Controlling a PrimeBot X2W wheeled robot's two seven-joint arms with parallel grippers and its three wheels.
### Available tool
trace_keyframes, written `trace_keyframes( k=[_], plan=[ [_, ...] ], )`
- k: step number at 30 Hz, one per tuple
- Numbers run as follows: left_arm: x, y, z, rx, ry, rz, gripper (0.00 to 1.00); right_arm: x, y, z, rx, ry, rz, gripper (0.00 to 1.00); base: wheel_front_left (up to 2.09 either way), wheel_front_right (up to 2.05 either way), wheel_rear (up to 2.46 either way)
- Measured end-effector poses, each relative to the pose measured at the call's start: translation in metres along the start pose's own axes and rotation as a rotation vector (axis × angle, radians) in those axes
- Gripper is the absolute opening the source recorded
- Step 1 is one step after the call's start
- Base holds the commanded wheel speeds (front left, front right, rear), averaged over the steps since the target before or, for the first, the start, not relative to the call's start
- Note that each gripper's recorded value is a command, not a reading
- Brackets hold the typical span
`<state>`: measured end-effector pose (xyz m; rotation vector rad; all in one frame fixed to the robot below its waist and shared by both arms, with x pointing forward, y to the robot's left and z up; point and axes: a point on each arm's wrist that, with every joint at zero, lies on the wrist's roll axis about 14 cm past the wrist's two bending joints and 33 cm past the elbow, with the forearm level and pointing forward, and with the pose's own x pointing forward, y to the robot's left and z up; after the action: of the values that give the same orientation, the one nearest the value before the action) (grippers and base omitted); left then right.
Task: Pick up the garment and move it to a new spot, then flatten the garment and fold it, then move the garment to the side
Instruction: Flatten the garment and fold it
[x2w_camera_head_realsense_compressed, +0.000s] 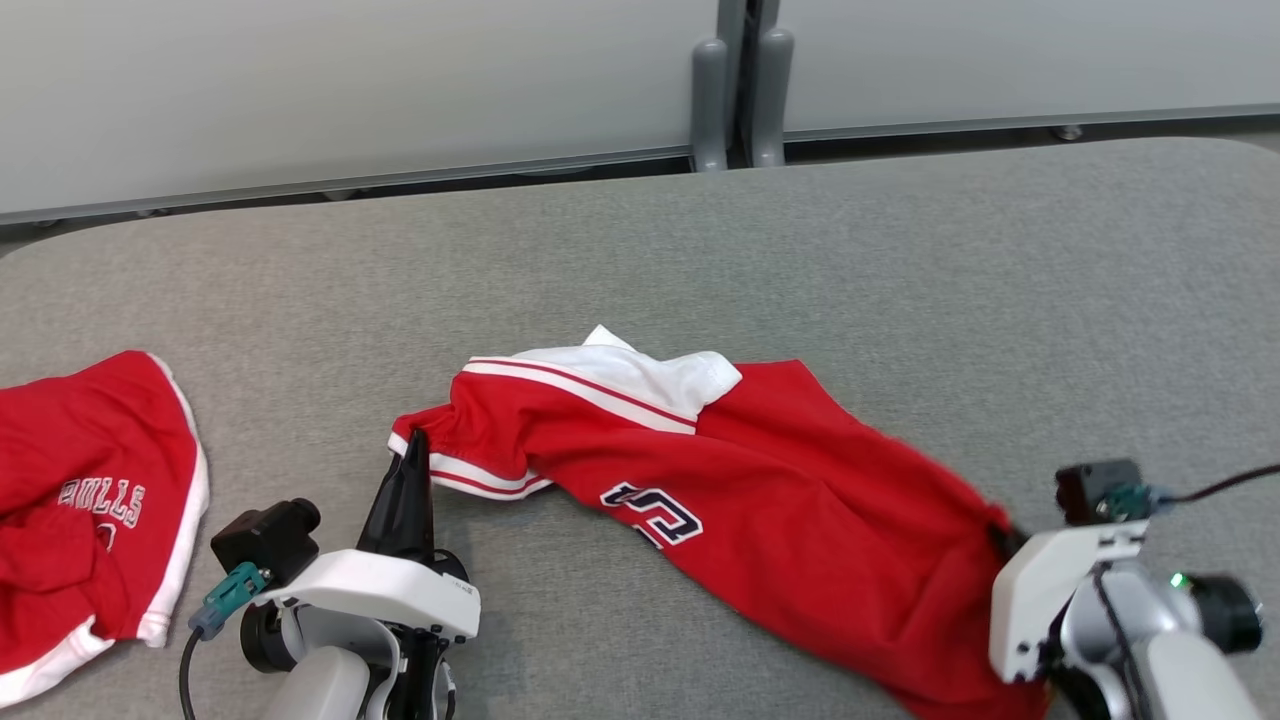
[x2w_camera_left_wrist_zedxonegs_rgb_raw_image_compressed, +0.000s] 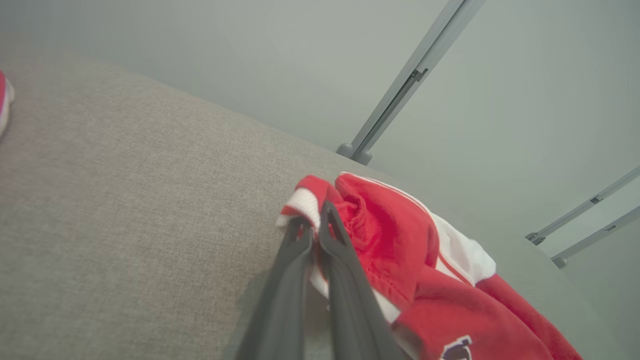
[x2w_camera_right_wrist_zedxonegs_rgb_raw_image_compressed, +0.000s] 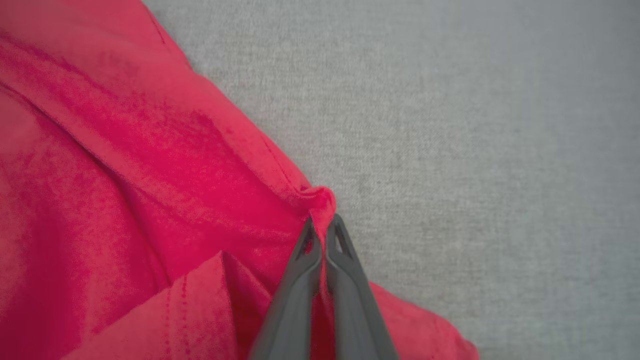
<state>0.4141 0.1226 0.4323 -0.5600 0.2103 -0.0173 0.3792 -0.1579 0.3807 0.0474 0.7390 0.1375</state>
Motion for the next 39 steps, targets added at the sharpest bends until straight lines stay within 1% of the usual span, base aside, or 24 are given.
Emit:
trace_keyframes(
  k=[5,10,12,14,15,16,19,23,24,26,27,28,29,30,31,33,36,39],
  plan=[
    [-0.009,0.005,0.01,-0.013,-0.035,0.009,0.0,0.005,-0.016,0.059,-0.136,-0.123,-0.048,0.0,0.0,0.0,0.0],
    [-0.024,0.001,0.012,-0.036,-0.053,-0.016,0.0,0.008,-0.016,0.129,-0.289,-0.239,-0.062,0.0,0.0,0.0,0.0],
    [-0.031,0.0,0.006,-0.037,-0.042,-0.021,0.0,0.012,-0.013,0.146,-0.32,-0.255,-0.061,0.0,0.0,0.0,0.0],
    [-0.038,0.004,0.001,-0.039,-0.031,-0.008,0.0,0.017,-0.008,0.162,-0.324,-0.296,-0.052,0.0,0.0,0.0,0.0],
    [-0.041,0.006,-0.001,-0.043,-0.025,0.001,0.0,0.02,-0.003,0.167,-0.326,-0.304,-0.039,0.61,0.0,0.0,0.0],
    [-0.043,0.008,-0.003,-0.046,-0.022,0.009,0.0,0.024,0.003,0.169,-0.317,-0.302,-0.021,1.0,0.0,0.0,0.0],
    [-0.048,0.012,-0.005,-0.05,-0.016,0.021,0.0,0.033,0.014,0.164,-0.314,-0.282,0.006,1.0,0.0,0.0,0.0],
    [-0.054,0.011,-0.008,-0.057,-0.011,0.017,0.0,0.036,0.021,0.159,-0.248,-0.273,0.035,1.0,0.0,0.0,0.0],
    [-0.056,0.012,-0.01,-0.058,-0.007,0.02,0.0,0.035,0.021,0.156,-0.228,-0.267,0.039,1.0,0.0,0.0,0.0],
    [-0.058,0.012,-0.012,-0.062,-0.002,0.022,0.0,0.033,0.02,0.137,-0.186,-0.222,0.048,1.0,0.0,0.0,0.0],
    [-0.059,0.011,-0.014,-0.064,0.003,0.02,0.22,0.031,0.02,0.127,-0.169,-0.207,0.053,1.0,0.0,0.0,0.0],
    [-0.059,0.01,-0.016,-0.068,0.009,0.017,0.71,0.028,0.02,0.121,-0.151,-0.202,0.055,1.0,0.0,0.0,0.0],
    [-0.059,0.009,-0.019,-0.072,0.017,0.015,1.0,0.023,0.017,0.117,-0.141,-0.205,0.052,1.0,0.0,0.0,0.0],
    [-0.06,0.009,-0.024,-0.067,0.034,0.015,1.0,0.012,0.008,0.113,-0.109,-0.227,0.034,1.0,0.0,0.0,0.0],
    [-0.06,0.009,-0.024,-0.067,0.034,0.015,1.0,0.012,0.008,0.113,-0.109,-0.227,0.034,1.0,0.0,0.0,0.0],
    [-0.062,0.01,-0.032,-0.059,0.061,0.016,1.0,0.002,0.0,0.101,-0.069,-0.233,0.014,1.0,0.0,0.0,0.0],
    [-0.068,0.027,-0.041,-0.01,0.106,0.056,1.0,-0.013,-0.01,0.081,-0.017,-0.233,-0.02,1.0,0.0,0.0,0.0],
    [-0.075,0.049,-0.039,0.049,0.112,0.116,1.0,-0.031,-0.022,0.073,0.03,-0.286,-0.057,1.0,0.0,0.0,0.0]
  ],
)
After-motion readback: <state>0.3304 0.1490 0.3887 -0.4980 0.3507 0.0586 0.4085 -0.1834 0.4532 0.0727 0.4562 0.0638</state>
